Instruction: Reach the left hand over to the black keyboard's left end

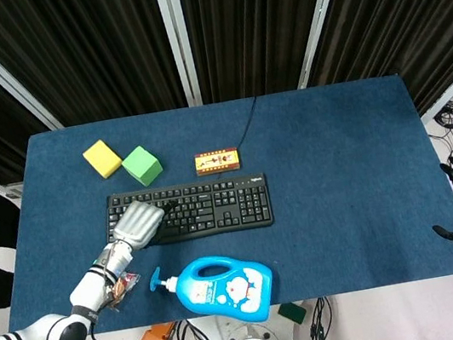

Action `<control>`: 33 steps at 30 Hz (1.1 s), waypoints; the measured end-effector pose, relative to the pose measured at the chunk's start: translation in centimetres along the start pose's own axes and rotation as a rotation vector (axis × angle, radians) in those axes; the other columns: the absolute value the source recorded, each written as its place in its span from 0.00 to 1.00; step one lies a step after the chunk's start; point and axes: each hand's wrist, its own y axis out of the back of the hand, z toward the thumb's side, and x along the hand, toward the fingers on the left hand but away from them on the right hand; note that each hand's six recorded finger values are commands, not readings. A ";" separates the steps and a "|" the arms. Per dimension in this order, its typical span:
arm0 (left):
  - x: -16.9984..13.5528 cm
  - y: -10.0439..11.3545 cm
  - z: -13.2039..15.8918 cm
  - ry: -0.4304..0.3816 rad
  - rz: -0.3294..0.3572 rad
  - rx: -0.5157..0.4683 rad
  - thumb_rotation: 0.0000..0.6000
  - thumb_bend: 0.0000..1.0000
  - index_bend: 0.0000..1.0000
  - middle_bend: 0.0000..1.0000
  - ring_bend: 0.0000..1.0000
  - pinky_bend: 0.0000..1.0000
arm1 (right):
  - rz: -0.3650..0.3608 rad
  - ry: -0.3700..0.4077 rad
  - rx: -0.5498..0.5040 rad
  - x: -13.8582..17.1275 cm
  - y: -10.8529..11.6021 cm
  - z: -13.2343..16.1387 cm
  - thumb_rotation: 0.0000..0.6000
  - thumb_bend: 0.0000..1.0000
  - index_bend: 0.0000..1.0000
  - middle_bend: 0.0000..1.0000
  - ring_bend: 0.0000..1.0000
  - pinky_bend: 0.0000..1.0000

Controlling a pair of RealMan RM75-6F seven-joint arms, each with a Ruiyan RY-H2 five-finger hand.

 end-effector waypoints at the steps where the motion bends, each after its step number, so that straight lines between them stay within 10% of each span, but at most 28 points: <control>1: 0.3 -0.3 0.1 0.004 -0.013 0.001 1.00 0.65 0.20 0.96 0.96 0.93 | 0.000 -0.001 0.000 0.0 0.0 0.0 1.00 0.11 0.00 0.01 0.00 0.00; 33: 2.0 -3.8 1.1 0.045 -0.113 0.042 1.00 0.63 0.20 0.96 0.96 0.93 | -0.005 -0.014 0.000 0.6 0.1 -0.5 1.00 0.11 0.00 0.01 0.00 0.00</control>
